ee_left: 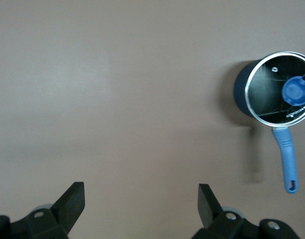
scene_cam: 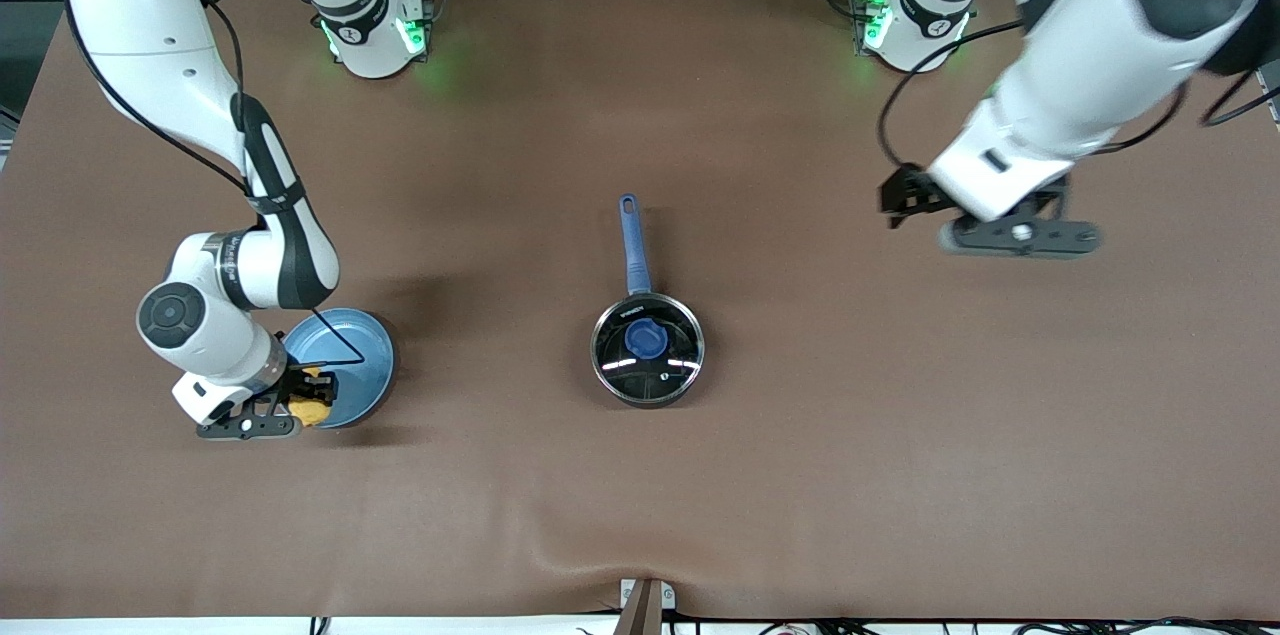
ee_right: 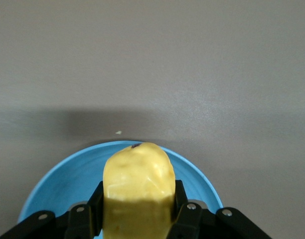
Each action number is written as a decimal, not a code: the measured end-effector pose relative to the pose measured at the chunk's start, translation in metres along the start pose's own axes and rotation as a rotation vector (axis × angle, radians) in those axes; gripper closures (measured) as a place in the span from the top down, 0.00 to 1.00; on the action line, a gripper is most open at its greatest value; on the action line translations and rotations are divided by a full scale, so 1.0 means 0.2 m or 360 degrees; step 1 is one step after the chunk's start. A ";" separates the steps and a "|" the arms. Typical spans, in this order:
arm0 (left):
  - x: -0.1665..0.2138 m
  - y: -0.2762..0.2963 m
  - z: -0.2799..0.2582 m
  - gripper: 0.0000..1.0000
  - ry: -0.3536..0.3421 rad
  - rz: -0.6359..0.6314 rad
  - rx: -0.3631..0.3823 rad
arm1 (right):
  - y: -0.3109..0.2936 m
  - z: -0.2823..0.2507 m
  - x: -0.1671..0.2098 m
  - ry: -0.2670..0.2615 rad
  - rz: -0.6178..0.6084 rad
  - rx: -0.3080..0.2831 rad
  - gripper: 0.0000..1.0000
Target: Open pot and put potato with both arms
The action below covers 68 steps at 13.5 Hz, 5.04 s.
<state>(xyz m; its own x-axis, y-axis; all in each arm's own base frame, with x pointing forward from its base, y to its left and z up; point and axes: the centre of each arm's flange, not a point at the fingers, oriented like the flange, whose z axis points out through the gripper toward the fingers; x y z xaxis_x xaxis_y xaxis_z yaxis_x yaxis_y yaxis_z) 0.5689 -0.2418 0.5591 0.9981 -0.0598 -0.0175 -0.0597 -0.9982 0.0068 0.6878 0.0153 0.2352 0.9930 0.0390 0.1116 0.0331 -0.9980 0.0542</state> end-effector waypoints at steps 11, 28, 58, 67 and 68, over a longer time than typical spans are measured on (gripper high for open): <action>0.03 1.13 0.91 1.00 0.0196 -0.0333 -0.0024 | -0.45 -0.53 0.00 -0.0005 0.0093 0.0256 0.56; 0.13 1.35 1.39 1.00 0.0503 -0.0381 -0.0153 | -0.95 -0.79 -0.10 -0.0114 0.0239 0.0407 0.56; 0.21 0.01 0.92 0.60 0.0365 -0.0379 -0.0195 | -2.09 -0.60 -0.19 0.0131 0.0031 0.0515 0.56; 0.15 -0.51 1.39 0.60 0.0443 -0.0236 -0.0195 | -2.39 -0.25 -0.27 0.0180 -0.0141 0.0454 0.56; 0.15 -0.50 1.45 0.60 0.0457 -0.0232 -0.0200 | -2.40 -0.22 -0.28 0.0172 -0.0140 0.0448 0.56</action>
<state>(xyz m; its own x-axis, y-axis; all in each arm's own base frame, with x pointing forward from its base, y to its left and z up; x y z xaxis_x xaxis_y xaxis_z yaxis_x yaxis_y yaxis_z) 0.6004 -0.1464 0.2682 0.9613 0.1053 0.2547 0.0687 -0.9865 0.1487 0.6115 0.4943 0.2475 0.9676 0.1157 0.2244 0.1633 -0.9646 -0.2071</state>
